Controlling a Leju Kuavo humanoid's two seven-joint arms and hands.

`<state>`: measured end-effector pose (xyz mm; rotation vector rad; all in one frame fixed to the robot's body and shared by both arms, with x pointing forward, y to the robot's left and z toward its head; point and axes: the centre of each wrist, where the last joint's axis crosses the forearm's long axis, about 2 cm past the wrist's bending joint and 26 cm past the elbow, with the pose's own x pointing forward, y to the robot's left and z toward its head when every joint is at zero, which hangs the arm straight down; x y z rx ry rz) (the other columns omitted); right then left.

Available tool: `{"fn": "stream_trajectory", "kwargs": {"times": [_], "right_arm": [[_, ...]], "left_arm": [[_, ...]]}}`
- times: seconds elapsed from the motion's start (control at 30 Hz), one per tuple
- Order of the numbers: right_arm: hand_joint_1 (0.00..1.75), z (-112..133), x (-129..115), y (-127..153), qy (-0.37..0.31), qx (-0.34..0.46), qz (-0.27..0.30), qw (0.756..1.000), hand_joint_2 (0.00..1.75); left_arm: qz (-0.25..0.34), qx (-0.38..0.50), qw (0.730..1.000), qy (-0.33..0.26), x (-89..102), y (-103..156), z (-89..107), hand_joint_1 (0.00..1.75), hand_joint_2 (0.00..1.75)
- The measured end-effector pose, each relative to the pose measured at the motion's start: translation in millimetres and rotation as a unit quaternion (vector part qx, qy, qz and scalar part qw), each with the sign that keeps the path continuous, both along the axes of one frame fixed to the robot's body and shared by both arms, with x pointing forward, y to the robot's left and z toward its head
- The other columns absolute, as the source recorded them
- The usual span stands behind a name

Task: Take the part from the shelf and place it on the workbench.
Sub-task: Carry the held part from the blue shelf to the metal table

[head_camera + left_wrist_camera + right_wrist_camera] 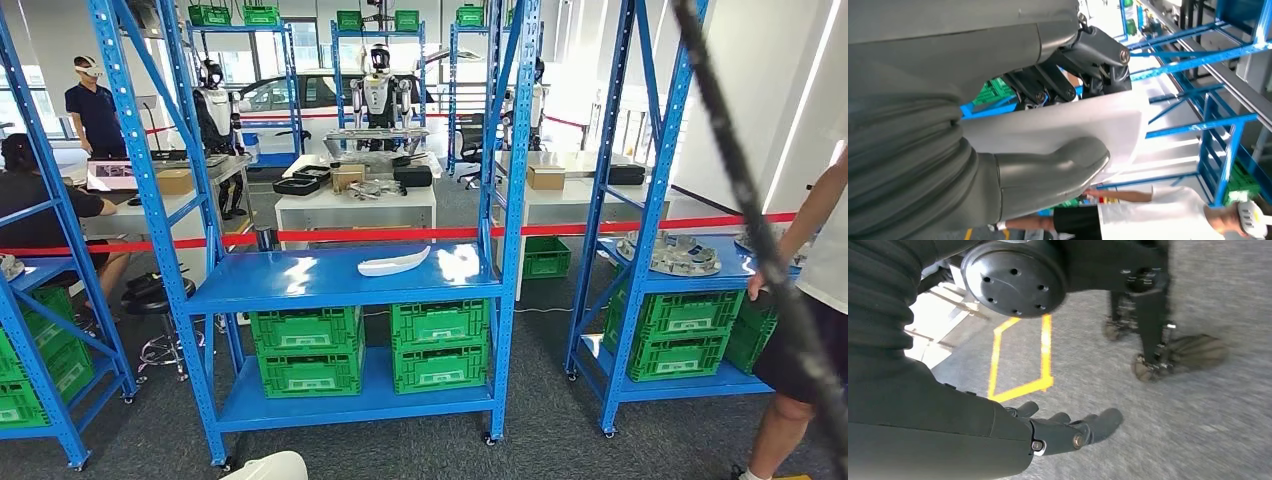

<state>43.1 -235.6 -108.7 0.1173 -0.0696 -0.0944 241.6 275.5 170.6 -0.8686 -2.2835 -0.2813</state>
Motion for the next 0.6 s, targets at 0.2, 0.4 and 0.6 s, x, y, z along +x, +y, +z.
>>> {"fn": "stream_trajectory", "kwargs": {"times": [0.2,0.4,0.6], "right_arm": [[0.0,0,0,-3,-0.002,0.01,0.005,1.0,1.75],[0.0,-1,2,-10,-0.008,0.016,0.007,1.0,1.75],[0.0,-1,1,-10,-0.008,0.021,0.008,1.0,1.75]], "left_arm": [[0.004,-0.001,1.0,0.004,-2.1,1,-2.7,1.75,1.75],[0.001,0.003,1.0,0.004,-1.0,3,-3.1,1.75,1.75],[0.001,0.009,1.0,0.016,-0.6,3,-4.7,1.75,1.75]]}}
